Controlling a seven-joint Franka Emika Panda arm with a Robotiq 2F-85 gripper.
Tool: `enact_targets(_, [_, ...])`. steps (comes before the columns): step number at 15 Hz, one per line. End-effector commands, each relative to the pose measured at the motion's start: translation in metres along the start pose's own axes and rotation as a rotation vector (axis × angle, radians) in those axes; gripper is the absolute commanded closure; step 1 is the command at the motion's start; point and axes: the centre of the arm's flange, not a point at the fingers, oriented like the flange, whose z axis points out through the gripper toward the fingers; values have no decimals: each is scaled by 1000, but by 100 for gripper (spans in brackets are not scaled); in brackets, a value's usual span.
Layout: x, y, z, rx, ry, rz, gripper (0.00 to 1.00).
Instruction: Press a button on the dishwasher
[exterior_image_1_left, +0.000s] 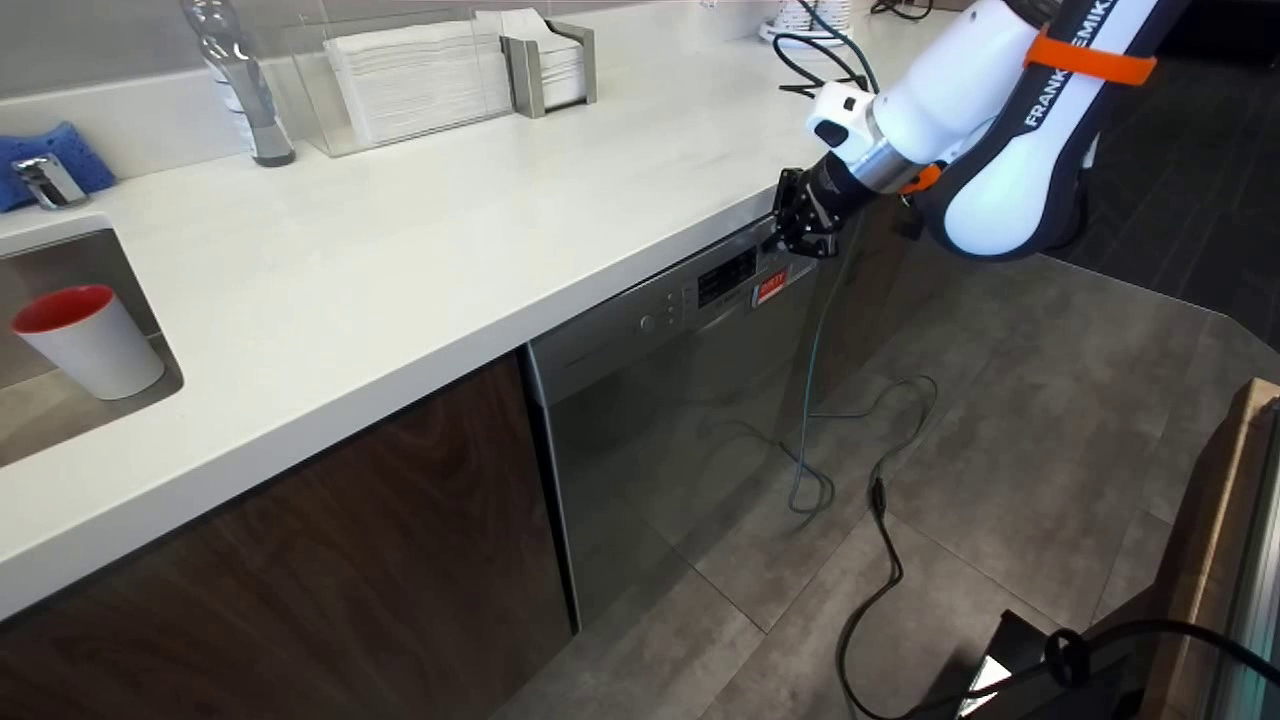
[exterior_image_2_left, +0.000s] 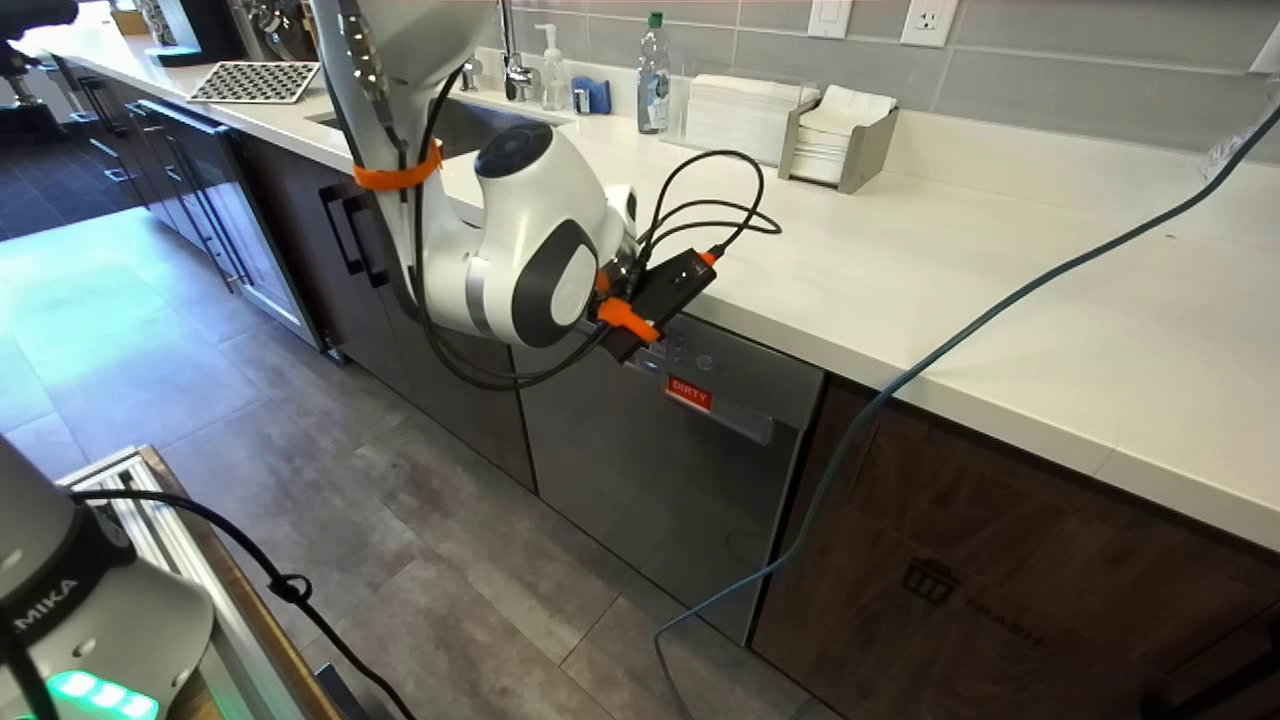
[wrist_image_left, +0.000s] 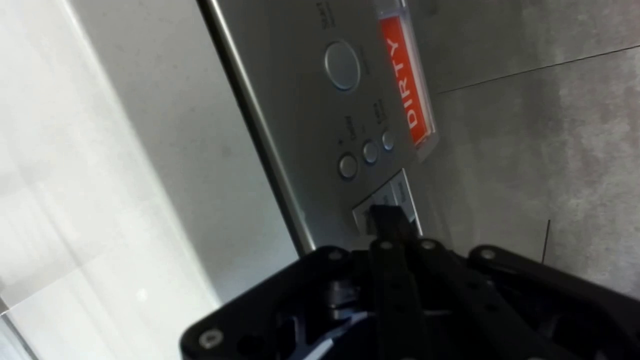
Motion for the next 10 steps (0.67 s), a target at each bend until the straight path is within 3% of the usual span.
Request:
enact_targets(1, [5, 10, 14, -44, 25, 7, 100])
enact_targets(10, [3, 8, 3, -30, -5, -11, 100])
